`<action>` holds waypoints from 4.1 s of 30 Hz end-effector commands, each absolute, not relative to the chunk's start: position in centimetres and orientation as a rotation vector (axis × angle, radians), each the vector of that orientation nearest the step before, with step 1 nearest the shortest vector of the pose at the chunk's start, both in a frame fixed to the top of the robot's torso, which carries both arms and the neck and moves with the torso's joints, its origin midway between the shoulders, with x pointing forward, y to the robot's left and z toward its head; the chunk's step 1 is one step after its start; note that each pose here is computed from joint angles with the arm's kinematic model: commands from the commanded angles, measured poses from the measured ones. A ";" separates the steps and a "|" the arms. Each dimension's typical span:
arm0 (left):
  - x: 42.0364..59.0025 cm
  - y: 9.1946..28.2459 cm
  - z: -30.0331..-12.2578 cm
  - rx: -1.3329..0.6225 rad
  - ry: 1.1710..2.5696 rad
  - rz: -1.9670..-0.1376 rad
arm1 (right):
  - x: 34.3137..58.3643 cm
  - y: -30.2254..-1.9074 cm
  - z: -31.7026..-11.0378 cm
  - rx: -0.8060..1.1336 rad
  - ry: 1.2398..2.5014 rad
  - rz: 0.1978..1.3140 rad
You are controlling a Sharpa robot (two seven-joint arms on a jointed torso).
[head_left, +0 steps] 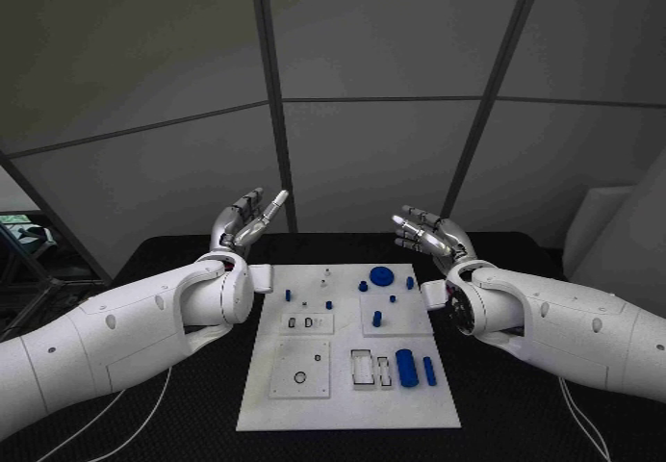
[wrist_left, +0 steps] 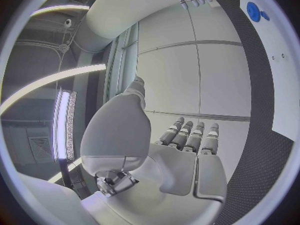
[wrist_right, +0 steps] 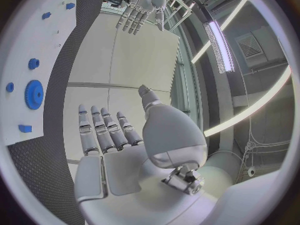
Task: Assemble the parts on the task board
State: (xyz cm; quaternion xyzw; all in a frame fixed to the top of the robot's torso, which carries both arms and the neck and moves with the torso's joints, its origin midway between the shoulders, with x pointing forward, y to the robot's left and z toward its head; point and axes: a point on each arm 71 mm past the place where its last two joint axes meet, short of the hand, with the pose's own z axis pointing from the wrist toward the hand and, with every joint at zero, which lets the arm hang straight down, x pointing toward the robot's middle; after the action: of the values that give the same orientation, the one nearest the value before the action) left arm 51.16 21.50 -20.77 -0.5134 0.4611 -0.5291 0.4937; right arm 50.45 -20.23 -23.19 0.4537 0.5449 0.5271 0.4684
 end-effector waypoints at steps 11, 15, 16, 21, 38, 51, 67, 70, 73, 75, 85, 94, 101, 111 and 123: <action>51.0 23.0 -20.3 -1.211 1.134 -1.368 | 52.5 -20.2 -21.0 0.420 1.509 1.124; 50.4 23.1 -19.8 -1.159 1.158 -1.398 | 52.8 -20.1 -20.1 0.267 1.516 1.052; 50.3 23.1 -19.7 -1.151 1.160 -1.402 | 52.8 -20.0 -19.9 0.233 1.518 1.037; 49.7 23.3 -19.3 -1.131 1.165 -1.406 | 52.9 -19.4 -18.9 0.103 1.527 0.962; 46.6 22.0 -17.6 -1.108 1.222 -1.493 | 52.7 -16.7 -16.8 -0.266 1.615 0.619; 45.9 20.9 -17.2 -1.101 1.239 -1.534 | 52.5 -16.0 -17.1 -0.333 1.665 0.534; 45.8 20.7 -17.2 -1.102 1.245 -1.539 | 52.6 -15.4 -17.3 -0.346 1.680 0.532; 45.7 20.7 -17.2 -1.102 1.246 -1.540 | 52.7 -15.2 -17.3 -0.349 1.684 0.533; 45.7 20.7 -17.2 -1.102 1.247 -1.541 | 52.8 -15.1 -17.4 -0.351 1.688 0.533; 45.7 20.7 -17.2 -1.103 1.247 -1.541 | 52.8 -15.0 -17.4 -0.353 1.689 0.532; 45.7 20.8 -17.1 -1.103 1.247 -1.538 | 53.1 -14.9 -17.6 -0.354 1.698 0.528; 45.8 20.9 -17.2 -1.105 1.250 -1.537 | 53.3 -14.7 -17.7 -0.354 1.699 0.525; 45.8 21.1 -17.2 -1.105 1.250 -1.535 | 52.8 -14.4 -17.1 -0.349 1.642 0.555; 45.9 21.4 -17.3 -1.106 1.247 -1.527 | 52.3 -13.9 -15.6 -0.304 1.507 0.578; 46.0 21.4 -17.3 -1.107 1.246 -1.525 | 54.0 -11.9 -14.9 -0.245 1.441 0.598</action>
State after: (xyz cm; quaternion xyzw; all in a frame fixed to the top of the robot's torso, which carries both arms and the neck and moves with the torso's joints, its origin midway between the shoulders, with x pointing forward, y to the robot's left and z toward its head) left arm 45.95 21.51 -17.46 -0.4493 0.4986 -0.6050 0.4283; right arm 53.76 -12.01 -15.34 -0.1240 0.6624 0.2616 0.6910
